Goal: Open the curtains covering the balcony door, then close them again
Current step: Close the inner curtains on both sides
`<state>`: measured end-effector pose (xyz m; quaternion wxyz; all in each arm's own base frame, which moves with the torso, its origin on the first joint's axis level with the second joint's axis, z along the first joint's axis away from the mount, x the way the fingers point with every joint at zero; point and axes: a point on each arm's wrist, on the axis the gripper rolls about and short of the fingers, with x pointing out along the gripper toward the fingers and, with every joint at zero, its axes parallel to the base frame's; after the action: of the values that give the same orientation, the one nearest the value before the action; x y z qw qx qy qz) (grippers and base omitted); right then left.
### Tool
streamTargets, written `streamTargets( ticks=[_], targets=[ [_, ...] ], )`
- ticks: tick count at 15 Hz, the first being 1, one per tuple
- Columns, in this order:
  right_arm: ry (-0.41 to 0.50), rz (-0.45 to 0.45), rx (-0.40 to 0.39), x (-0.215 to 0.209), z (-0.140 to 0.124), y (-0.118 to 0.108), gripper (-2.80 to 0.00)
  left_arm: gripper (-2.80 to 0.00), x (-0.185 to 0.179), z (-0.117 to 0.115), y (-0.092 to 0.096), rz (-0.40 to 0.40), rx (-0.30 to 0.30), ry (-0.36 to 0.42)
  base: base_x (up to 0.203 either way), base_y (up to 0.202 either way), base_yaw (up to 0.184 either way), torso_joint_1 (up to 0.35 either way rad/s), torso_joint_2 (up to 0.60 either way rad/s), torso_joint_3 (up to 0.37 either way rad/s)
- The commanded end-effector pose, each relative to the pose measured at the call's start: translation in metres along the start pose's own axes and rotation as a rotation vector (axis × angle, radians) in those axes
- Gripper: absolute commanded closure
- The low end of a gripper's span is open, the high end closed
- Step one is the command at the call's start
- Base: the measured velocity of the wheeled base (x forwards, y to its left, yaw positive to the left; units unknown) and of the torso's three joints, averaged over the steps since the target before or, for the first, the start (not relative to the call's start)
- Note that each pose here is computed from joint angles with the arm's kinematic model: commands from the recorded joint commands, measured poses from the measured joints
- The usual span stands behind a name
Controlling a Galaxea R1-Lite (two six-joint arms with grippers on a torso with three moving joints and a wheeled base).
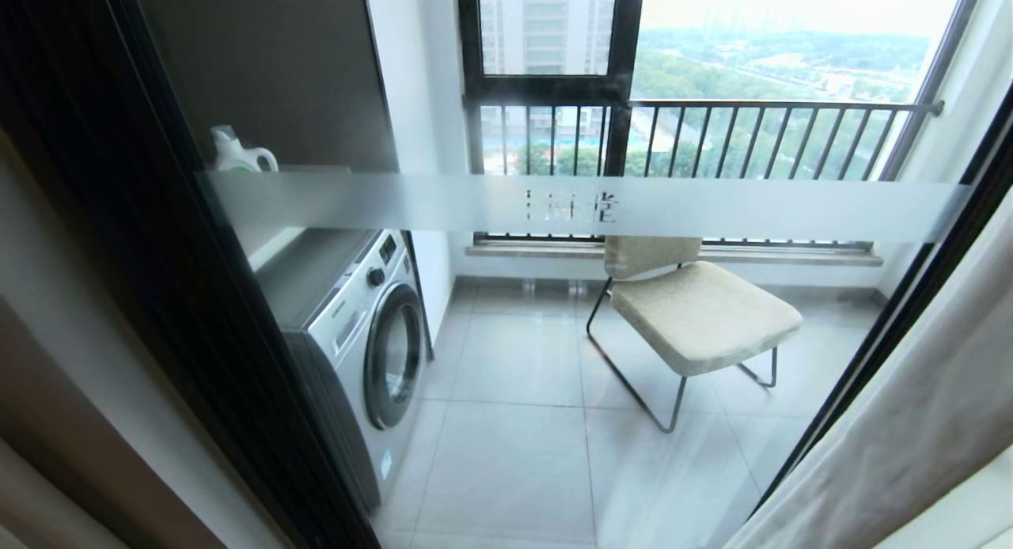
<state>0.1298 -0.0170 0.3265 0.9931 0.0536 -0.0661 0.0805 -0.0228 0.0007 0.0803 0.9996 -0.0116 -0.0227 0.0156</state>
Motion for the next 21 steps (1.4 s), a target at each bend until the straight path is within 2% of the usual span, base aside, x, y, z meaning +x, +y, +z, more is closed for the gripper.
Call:
streamTargets(
  ticks=[1,4,7,11,14,17,19,21],
  targets=[
    [-0.001,0.001,0.000,0.003,0.000,-0.001,0.00,0.00,0.000,0.000,0.000,0.002,0.000,-0.001,0.000,0.000,0.000,0.000,0.00,0.000],
    [-0.004,0.000,-0.007,0.004,0.000,-0.001,0.00,0.00,0.000,0.000,0.000,0.002,0.000,-0.001,0.000,0.000,0.000,0.000,0.00,0.000],
    [0.001,0.030,-0.052,0.007,0.000,0.002,0.00,0.00,0.000,0.000,0.000,0.003,0.000,-0.001,0.000,0.000,0.000,0.000,0.00,0.000],
    [0.016,0.150,-0.121,0.021,-0.003,0.018,0.00,0.00,0.000,0.000,0.000,0.002,0.000,-0.001,0.000,0.000,0.000,0.000,0.00,0.000],
    [0.031,0.209,-0.163,0.040,-0.007,0.038,0.00,0.00,0.000,0.000,0.000,0.002,0.000,-0.001,0.000,0.000,0.000,0.000,0.00,0.000],
    [0.044,0.264,-0.177,0.058,-0.010,0.070,0.00,0.00,0.000,0.000,0.000,0.002,0.000,-0.001,0.000,0.000,0.000,0.000,0.00,0.000],
    [0.050,0.269,-0.185,0.070,-0.016,0.091,0.00,0.00,0.000,0.000,0.000,0.002,0.000,-0.001,0.000,0.000,0.000,0.000,0.00,0.000],
    [0.041,0.265,-0.184,0.079,-0.022,0.104,0.00,0.00,0.000,0.000,0.000,0.002,0.000,-0.001,0.000,0.000,0.000,0.000,0.00,0.000]
  ],
)
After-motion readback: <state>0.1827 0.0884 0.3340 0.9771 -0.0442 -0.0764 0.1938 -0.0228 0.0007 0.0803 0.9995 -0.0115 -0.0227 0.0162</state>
